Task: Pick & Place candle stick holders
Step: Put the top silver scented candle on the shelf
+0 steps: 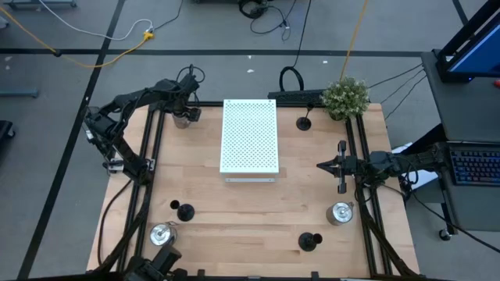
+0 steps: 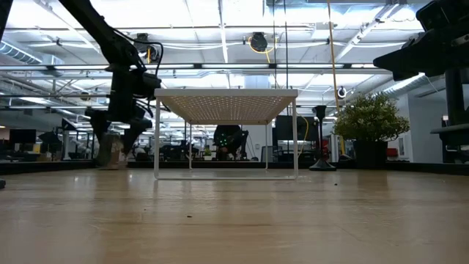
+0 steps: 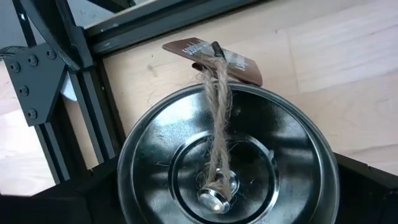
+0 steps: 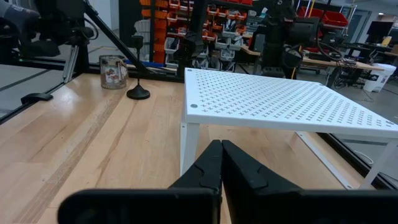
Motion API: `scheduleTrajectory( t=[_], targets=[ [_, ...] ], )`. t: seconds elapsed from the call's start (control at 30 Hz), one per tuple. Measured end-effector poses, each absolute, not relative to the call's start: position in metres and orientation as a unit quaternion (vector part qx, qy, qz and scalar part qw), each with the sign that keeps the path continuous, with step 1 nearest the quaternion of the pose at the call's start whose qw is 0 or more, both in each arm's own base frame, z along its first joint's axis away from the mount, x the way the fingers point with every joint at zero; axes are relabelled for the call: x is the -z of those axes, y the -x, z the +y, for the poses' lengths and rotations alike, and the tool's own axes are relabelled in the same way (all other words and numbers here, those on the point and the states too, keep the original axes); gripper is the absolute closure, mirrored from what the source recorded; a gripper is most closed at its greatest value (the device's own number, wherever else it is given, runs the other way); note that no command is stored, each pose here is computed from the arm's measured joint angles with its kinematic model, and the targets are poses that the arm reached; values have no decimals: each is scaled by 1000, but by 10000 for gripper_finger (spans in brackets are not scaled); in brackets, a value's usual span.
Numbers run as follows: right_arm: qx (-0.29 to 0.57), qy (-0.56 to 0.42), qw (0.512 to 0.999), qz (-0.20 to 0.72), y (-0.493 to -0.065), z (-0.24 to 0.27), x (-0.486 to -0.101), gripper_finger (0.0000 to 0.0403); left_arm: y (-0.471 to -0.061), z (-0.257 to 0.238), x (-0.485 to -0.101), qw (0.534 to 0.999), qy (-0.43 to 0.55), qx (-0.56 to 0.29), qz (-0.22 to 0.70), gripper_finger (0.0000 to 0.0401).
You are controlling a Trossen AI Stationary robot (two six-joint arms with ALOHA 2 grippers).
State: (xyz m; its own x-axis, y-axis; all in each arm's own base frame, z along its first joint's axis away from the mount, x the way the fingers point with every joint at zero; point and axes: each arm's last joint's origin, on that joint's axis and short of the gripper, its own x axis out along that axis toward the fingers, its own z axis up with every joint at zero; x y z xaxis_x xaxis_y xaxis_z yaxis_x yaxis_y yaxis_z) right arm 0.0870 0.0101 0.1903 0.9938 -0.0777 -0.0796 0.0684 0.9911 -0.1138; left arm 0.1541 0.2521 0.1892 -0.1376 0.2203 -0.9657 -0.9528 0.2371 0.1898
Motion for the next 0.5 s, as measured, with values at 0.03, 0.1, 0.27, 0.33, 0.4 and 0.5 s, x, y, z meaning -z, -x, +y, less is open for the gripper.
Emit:
scheduleTrajectory(
  t=[0.03,0.1,0.27,0.33,0.4,0.5],
  targets=[
    [37,56,997,42,-87,10,-190,403,-154,253,-189,567,334,-520,544,2],
    [37,56,997,42,-87,10,-190,403,-155,254,-190,568,337,-526,536,2],
    [37,55,997,42,-87,10,-190,403,-155,254,-190,564,344,-533,529,2],
    [37,55,997,42,-87,10,-190,403,-155,254,-190,564,345,-533,528,2],
    [37,55,997,42,-87,10,-190,403,-155,254,-190,563,346,-534,527,2],
    [37,55,997,42,-87,10,-190,403,-155,254,-190,564,345,-533,528,2]
  ],
)
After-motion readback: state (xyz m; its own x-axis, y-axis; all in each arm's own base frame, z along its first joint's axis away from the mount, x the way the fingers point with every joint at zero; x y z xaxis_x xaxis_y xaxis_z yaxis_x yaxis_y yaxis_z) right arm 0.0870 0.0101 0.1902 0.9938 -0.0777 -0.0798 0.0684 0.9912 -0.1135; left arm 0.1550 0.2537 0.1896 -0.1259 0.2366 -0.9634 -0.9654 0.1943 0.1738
